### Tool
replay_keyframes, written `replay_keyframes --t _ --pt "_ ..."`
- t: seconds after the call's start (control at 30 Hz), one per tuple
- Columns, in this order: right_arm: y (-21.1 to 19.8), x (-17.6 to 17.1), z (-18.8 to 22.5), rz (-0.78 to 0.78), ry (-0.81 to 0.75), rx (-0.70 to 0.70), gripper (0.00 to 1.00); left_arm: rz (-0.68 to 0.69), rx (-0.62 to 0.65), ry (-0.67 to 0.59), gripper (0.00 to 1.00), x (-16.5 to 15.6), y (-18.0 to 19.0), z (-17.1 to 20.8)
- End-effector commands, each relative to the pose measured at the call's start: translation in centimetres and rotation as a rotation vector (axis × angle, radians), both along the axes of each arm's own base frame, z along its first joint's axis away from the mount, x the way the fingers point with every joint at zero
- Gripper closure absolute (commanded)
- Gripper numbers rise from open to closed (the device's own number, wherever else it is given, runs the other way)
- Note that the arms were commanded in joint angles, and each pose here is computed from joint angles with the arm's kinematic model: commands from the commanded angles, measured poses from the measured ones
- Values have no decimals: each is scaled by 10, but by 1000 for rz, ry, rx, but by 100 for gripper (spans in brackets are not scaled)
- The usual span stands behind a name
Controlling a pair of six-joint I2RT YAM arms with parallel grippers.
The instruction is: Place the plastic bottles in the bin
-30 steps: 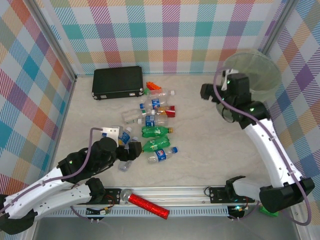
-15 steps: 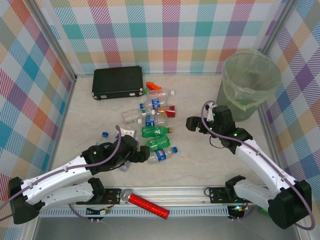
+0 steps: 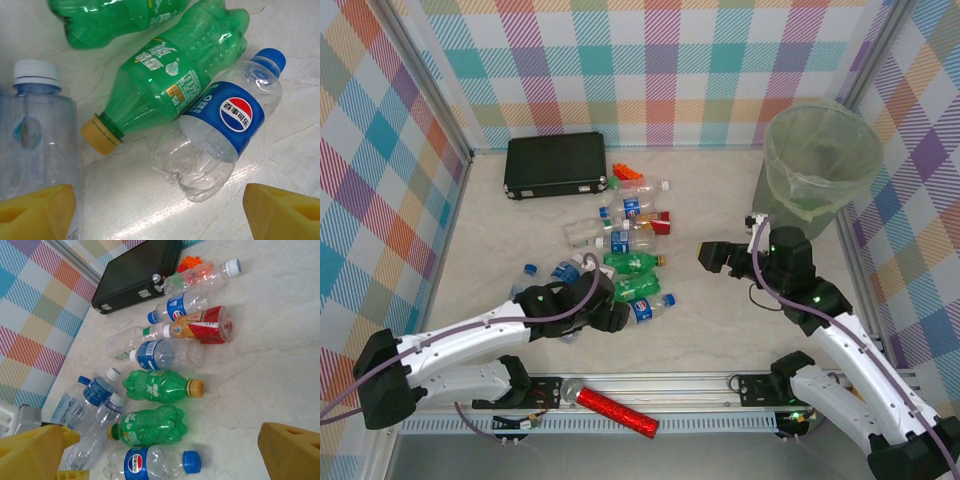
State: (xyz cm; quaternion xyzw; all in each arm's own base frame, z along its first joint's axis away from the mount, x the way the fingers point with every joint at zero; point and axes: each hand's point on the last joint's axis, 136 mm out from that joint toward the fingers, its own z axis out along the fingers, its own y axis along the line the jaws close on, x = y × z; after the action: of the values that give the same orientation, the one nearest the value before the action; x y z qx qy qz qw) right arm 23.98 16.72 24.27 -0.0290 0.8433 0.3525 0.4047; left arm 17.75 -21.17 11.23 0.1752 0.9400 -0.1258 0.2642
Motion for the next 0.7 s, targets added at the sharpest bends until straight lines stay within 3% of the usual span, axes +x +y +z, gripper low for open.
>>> replay_keyframes --t 0.0,0.33,0.67 --pt "2 -12 -15 27 71 -4 1 -103 -12 -9 15 -2 -19 -3" --pt "10 -15 -20 47 109 10 1 -153 38 23 19 0 -34 -28" --pt "11 -16 -17 45 103 8 1 -229 37 83 23 -18 -56 -48"
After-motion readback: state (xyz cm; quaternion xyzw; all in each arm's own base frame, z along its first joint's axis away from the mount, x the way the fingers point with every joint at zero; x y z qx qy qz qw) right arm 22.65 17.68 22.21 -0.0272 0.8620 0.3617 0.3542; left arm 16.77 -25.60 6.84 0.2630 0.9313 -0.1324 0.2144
